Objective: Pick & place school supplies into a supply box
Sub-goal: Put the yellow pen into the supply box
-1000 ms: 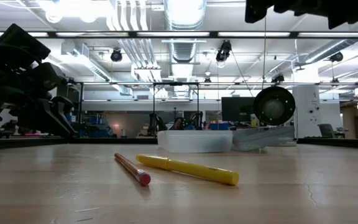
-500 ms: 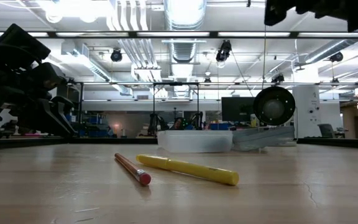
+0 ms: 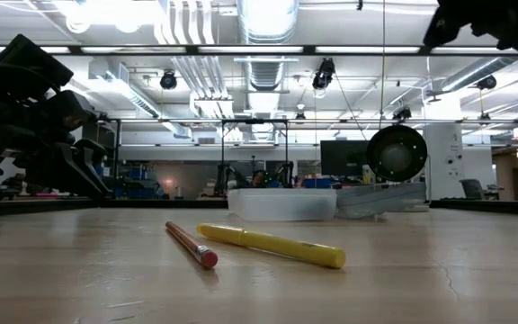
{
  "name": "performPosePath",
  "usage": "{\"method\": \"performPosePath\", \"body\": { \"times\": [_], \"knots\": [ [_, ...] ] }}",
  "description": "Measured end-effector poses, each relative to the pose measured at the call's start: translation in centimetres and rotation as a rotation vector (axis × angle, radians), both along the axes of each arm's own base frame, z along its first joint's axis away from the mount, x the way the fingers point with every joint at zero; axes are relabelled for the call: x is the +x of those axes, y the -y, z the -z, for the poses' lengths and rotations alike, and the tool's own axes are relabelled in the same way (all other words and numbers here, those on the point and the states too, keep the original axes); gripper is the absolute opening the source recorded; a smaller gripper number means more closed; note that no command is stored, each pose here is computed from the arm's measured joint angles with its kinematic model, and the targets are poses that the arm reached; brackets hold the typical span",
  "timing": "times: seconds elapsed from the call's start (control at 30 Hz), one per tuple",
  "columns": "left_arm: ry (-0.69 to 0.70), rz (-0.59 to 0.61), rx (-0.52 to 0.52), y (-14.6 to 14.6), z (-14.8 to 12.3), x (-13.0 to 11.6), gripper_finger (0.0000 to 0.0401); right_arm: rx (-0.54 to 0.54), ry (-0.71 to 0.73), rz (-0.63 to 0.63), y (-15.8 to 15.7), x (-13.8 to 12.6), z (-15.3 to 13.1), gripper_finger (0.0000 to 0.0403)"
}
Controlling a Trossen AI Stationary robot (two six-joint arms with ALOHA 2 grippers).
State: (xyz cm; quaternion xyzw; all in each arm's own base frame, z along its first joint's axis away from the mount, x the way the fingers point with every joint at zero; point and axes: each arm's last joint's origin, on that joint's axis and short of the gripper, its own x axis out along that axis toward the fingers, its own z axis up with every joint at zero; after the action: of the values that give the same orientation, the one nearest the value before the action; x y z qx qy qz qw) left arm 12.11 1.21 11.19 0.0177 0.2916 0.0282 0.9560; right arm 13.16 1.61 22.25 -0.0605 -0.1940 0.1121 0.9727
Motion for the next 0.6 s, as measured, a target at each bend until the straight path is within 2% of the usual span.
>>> {"method": "performPosePath", "body": {
  "times": [0.23, 0.6],
  "knots": [
    [0.000, 0.000, 0.000, 0.0, 0.0, 0.0, 0.0066, 0.082, 0.043, 0.090, 0.5, -1.8, 1.4, 0.0084],
    [0.000, 0.000, 0.000, 0.0, 0.0, 0.0, 0.0067, 0.135, 0.075, 0.066, 0.6, -3.2, 1.0, 0.0075]
  ]
}}
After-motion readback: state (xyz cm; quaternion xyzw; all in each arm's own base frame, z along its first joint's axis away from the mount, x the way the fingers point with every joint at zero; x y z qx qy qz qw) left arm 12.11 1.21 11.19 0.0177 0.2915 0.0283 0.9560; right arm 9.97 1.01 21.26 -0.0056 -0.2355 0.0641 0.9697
